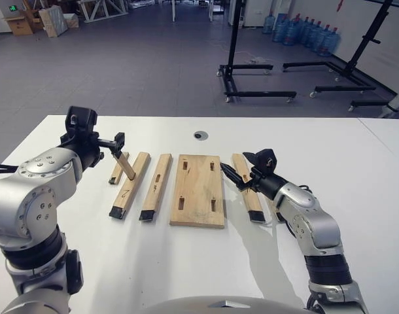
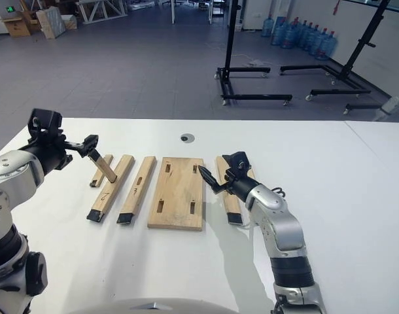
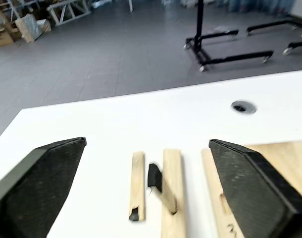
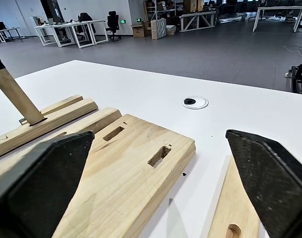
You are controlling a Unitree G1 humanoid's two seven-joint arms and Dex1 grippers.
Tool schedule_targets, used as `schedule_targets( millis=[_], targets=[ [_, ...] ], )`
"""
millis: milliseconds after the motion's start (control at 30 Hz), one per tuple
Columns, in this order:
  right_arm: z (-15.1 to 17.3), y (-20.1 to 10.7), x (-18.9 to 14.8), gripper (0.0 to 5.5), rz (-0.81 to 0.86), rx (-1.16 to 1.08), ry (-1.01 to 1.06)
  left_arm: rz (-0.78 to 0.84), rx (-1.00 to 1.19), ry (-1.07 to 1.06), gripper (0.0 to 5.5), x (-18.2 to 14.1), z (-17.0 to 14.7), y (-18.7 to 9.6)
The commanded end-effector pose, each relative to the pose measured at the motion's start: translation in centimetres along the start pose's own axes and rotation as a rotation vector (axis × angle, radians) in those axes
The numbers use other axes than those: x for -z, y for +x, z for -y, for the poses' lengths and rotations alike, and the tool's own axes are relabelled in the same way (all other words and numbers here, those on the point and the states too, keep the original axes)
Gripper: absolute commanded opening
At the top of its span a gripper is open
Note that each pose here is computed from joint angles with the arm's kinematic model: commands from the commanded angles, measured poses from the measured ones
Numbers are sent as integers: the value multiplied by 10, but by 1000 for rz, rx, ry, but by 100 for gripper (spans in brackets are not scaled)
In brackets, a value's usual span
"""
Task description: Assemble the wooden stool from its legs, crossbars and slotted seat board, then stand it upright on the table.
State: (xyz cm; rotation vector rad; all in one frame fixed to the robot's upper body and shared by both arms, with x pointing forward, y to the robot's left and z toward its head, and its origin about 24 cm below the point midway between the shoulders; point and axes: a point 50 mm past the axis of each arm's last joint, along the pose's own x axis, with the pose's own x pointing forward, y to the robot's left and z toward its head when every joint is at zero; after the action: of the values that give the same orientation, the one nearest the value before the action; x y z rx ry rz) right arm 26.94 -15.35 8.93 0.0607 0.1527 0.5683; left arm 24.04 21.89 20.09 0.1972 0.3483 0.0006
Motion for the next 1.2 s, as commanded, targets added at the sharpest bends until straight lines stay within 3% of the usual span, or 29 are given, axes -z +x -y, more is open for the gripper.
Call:
schedule_targets(
  millis=[33, 233, 400, 700, 1000, 1200],
  targets=[
    [3, -2, 0, 490, 2, 10, -3, -113, 44, -39, 525, 28, 8, 3],
    [2, 6, -3, 490, 2, -19, -15, -297, 74, -134, 537, 83, 26, 14],
    [1, 7, -2, 490, -7, -35, -14, -354, 51, -164, 537, 119, 27, 32],
    [-7, 9, 0, 490, -19, -63, -6, -345, 87, -165, 537, 140, 36, 53],
    [-11, 10, 1, 490, -22, -74, -3, -363, 137, -81, 537, 154, 28, 51],
    [-15, 9, 2, 490, -29, -88, -1, -399, 198, -128, 453, 169, 19, 50]
  ],
)
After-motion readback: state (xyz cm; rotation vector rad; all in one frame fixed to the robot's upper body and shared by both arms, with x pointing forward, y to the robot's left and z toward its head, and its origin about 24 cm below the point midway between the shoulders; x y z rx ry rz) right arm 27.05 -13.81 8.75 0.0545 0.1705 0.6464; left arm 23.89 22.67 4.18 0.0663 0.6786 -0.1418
